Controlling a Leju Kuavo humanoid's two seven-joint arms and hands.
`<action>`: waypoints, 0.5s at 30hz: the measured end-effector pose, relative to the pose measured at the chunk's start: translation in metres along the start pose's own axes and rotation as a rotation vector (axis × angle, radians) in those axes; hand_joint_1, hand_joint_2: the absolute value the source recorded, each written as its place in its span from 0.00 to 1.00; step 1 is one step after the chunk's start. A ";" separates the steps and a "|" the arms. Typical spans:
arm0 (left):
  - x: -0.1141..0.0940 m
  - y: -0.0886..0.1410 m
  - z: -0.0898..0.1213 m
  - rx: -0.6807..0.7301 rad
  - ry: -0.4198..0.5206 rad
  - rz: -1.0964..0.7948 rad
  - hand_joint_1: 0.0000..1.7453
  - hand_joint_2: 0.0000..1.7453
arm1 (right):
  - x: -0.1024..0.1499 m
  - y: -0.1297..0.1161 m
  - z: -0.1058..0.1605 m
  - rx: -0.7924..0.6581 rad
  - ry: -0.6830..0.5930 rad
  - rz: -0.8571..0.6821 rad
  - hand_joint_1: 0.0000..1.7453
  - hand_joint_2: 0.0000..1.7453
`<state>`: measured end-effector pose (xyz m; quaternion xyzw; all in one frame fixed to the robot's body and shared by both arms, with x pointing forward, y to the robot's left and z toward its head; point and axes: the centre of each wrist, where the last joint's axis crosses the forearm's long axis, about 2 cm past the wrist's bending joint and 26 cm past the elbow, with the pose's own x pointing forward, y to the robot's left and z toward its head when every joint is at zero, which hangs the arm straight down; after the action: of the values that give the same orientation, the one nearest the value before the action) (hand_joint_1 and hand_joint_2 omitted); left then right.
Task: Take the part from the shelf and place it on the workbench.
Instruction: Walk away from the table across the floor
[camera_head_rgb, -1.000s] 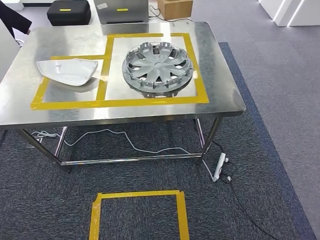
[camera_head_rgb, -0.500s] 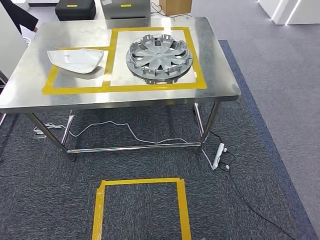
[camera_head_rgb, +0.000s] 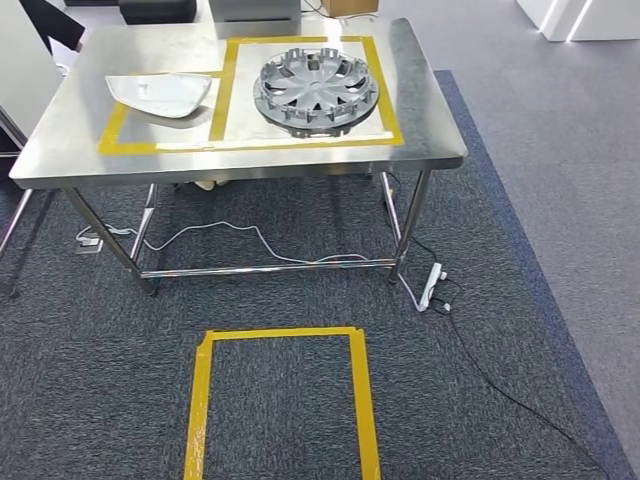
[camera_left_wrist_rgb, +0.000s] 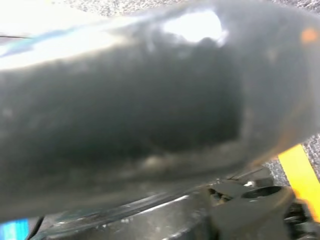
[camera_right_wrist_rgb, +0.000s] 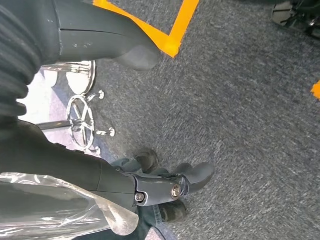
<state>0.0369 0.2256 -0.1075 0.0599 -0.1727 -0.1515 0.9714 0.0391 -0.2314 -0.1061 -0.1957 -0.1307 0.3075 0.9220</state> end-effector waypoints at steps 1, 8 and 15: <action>0.000 0.000 0.000 0.000 0.000 0.000 0.00 0.00 | -0.001 0.001 0.000 0.003 0.002 -0.001 0.00 1.00; 0.000 -0.002 0.001 0.007 0.002 0.000 0.00 0.00 | -0.004 0.003 0.001 0.014 0.007 -0.002 0.00 1.00; 0.004 -0.006 0.001 0.002 -0.002 0.000 0.00 0.00 | 0.001 0.000 0.000 0.001 -0.015 -0.007 0.00 1.00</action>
<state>0.0382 0.2192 -0.1064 0.0610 -0.1737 -0.1513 0.9712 0.0398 -0.2309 -0.1060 -0.1924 -0.1381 0.3056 0.9222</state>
